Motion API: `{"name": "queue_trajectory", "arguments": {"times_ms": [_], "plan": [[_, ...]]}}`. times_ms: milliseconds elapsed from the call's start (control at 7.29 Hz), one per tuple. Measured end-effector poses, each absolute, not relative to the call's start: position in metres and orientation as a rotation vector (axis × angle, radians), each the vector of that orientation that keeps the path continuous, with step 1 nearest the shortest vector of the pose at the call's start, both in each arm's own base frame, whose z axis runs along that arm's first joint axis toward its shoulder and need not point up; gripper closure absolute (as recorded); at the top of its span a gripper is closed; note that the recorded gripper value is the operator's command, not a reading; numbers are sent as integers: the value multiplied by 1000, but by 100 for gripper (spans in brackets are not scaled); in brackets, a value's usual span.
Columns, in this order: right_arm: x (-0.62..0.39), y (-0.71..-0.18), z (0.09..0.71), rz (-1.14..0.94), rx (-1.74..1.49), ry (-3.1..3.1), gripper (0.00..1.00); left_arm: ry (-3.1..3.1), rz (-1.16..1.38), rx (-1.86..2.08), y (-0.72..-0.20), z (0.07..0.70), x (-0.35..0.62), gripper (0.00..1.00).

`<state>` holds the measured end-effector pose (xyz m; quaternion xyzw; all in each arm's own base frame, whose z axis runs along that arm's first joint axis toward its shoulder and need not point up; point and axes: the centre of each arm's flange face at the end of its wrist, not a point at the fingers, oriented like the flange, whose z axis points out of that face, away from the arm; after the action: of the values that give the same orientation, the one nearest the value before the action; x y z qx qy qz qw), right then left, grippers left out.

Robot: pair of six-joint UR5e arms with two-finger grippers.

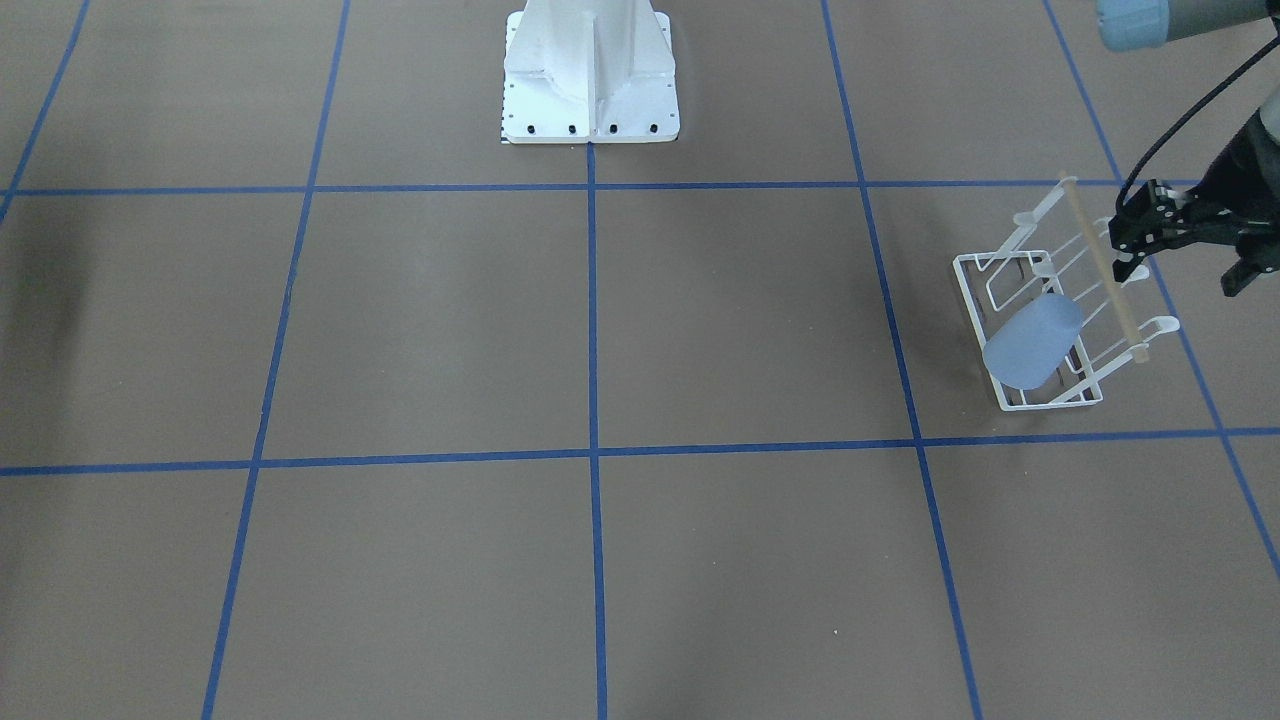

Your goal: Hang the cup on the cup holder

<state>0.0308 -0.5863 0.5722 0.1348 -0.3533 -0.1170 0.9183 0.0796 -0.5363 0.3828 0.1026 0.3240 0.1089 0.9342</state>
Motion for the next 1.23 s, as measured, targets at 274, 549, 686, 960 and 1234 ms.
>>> {"name": "queue_trajectory", "arguments": {"times_ms": [274, 549, 686, 960, 1234], "plan": [[65, -602, 558, -294, 208, -647, 0, 664, 210, 179, -534, 417, 58, 2], [74, -597, 553, -293, 163, -640, 0, 725, 192, 160, -531, 473, 47, 2], [76, -592, 543, -286, 145, -643, 0, 745, 185, 168, -528, 502, 41, 2], [76, -572, 524, -276, 123, -647, 0, 752, 151, 170, -521, 535, 20, 2], [75, -543, 545, -264, 77, -652, 0, 752, 113, 146, -519, 548, 6, 2]]}}
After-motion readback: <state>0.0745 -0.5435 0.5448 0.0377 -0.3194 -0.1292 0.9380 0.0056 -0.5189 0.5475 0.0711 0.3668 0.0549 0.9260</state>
